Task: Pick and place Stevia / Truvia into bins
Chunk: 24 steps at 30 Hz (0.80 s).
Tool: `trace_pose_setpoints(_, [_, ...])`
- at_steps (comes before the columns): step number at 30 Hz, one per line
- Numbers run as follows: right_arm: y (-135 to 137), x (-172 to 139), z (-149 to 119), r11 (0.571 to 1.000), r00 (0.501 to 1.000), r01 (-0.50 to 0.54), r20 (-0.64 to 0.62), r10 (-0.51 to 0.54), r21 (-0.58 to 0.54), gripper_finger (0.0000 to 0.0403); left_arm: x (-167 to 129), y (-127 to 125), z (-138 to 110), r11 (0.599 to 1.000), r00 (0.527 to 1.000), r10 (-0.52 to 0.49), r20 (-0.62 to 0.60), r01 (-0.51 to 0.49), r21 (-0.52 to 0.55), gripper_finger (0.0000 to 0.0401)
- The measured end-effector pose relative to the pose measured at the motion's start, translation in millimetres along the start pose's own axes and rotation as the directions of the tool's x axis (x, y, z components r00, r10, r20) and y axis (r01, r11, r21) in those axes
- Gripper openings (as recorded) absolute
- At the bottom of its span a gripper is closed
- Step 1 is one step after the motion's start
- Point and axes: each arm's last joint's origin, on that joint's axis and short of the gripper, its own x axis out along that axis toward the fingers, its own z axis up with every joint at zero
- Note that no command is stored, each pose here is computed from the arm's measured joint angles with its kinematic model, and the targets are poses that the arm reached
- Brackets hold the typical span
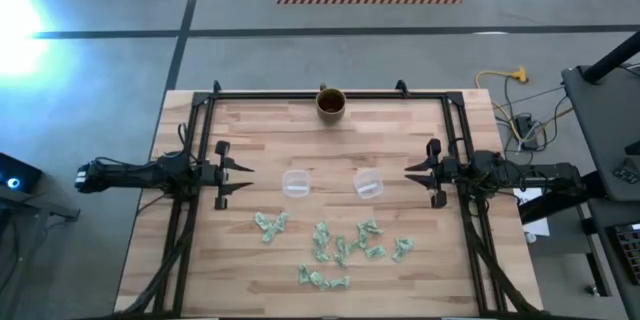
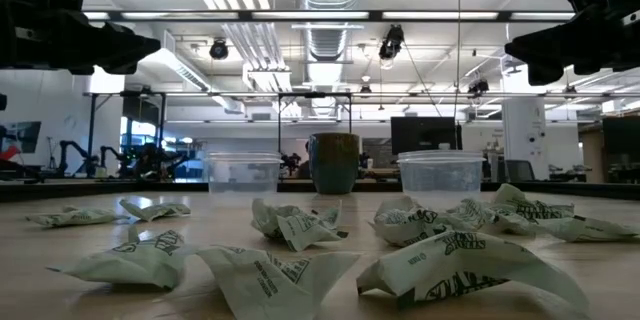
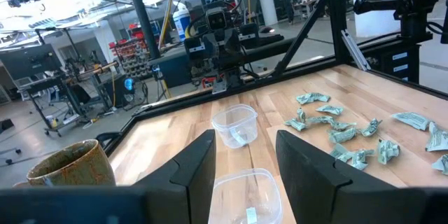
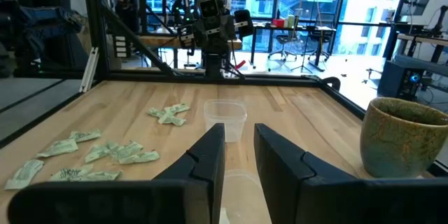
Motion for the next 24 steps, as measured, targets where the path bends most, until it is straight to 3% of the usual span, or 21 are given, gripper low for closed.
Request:
trace_pose_setpoints(6, [0.0, 0.0, 0.0, 1.000, 1.000, 0.000, 0.000, 0.000, -0.004, 0.0068, 0.0, 0.0, 0.1, 1.000, 1.000, 0.000, 0.001, 0.000, 0.000, 0.0135])
trace_pose_setpoints(12, [0.0, -0.1, 4.0, 0.986, 0.999, 0.007, 0.042, 0.000, -0.164, 0.0068, 0.0, 0.0, 0.1, 1.000, 1.000, 0.000, 0.001, 0.000, 0.000, 0.0135])
trace_pose_setpoints(19, [-0.1, -0.9, 13.4, 0.993, 0.990, -0.015, 0.139, -0.001, 0.113, 0.0068, -0.3, 2.4, 7.0, 0.999, 0.997, 0.035, 0.069, -0.034, -0.012, 0.0135])
trace_pose_setpoints(24, [-0.3, -2.8, 23.3, 0.988, 0.970, -0.034, 0.241, -0.004, 0.152, 0.0068, -0.7, 3.2, 11.1, 0.965, 0.993, 0.036, 0.114, -0.005, -0.261, 0.0135])
